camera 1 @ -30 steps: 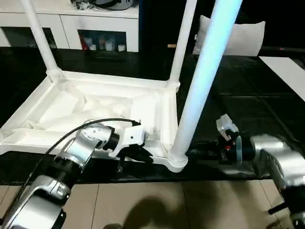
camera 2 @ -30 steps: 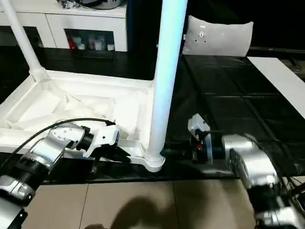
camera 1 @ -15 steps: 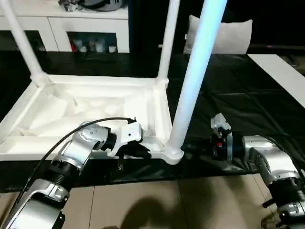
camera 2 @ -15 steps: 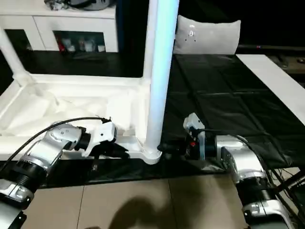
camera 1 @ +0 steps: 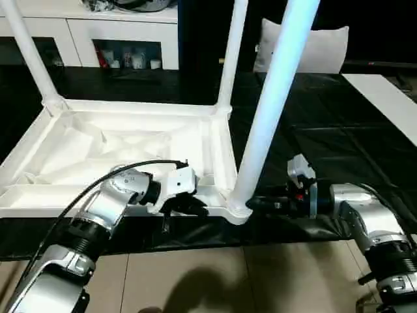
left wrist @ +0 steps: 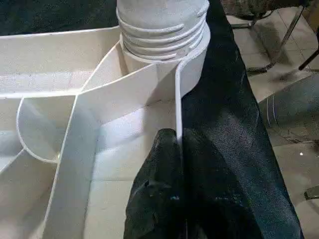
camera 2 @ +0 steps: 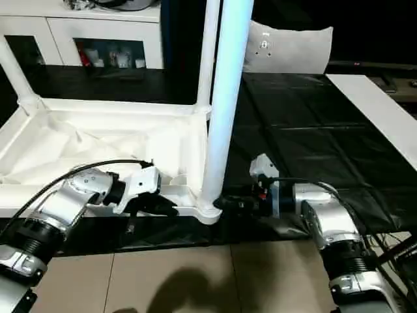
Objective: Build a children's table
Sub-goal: Rotate leg to tighten
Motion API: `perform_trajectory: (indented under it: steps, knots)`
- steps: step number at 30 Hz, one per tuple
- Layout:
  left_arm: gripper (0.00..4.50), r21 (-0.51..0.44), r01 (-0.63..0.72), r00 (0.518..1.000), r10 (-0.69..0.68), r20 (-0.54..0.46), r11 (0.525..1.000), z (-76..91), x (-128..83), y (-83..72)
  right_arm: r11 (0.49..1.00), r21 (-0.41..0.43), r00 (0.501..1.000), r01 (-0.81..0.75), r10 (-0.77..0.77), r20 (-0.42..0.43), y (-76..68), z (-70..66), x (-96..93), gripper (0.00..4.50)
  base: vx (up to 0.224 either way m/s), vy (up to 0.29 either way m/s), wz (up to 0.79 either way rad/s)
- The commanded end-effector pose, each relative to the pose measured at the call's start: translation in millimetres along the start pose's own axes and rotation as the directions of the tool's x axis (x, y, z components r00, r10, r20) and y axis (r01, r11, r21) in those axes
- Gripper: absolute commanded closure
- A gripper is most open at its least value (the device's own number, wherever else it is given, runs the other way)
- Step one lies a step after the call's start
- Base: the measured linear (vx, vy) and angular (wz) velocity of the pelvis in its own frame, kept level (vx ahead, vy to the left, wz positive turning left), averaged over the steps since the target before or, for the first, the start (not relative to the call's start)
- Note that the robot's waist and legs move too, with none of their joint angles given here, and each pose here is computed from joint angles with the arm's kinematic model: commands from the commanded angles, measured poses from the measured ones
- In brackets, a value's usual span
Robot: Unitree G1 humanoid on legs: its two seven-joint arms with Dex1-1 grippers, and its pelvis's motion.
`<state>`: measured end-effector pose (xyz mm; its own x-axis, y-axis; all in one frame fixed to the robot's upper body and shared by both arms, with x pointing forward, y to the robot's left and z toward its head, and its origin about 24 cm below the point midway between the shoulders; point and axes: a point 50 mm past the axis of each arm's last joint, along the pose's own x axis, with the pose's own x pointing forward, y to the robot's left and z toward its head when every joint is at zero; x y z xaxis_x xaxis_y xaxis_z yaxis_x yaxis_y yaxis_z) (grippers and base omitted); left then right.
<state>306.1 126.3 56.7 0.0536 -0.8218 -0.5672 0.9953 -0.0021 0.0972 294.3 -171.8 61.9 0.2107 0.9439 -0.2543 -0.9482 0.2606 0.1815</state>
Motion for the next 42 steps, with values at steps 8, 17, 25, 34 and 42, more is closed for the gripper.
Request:
perform_trajectory:
  steps: [8,17,25,34,42]
  knots:
    - [4.50,0.048,0.068,0.997,-0.069,0.027,0.997,9.7,19,-8.4,0.997,-0.063,0.999,-0.050,0.050,0.010,3.4,19.4,12.9,1.90,0.000,0.000,0.00]
    - [4.50,0.047,0.067,0.997,-0.068,0.023,0.997,10.2,19,-6.9,0.997,-0.020,0.997,-0.079,0.079,0.004,6.8,15.7,15.3,2.42,0.000,0.000,0.00]
    - [4.50,0.028,0.068,0.997,-0.069,0.041,0.997,10.6,19,-8.1,0.996,0.018,0.996,-0.089,0.089,0.006,9.5,12.1,16.4,2.45,0.000,0.000,0.00]
    - [4.50,-0.151,-0.217,0.971,0.229,0.067,0.964,27.2,36,15.0,0.860,0.144,0.868,0.490,-0.497,0.009,-19.4,7.2,48.3,2.51,0.000,0.000,0.00]
    - [4.50,-0.289,-0.366,0.910,0.405,0.087,0.885,52.8,61,27.5,0.728,0.250,0.748,0.639,-0.663,0.019,-25.9,12.0,66.2,1.97,0.000,0.000,0.00]
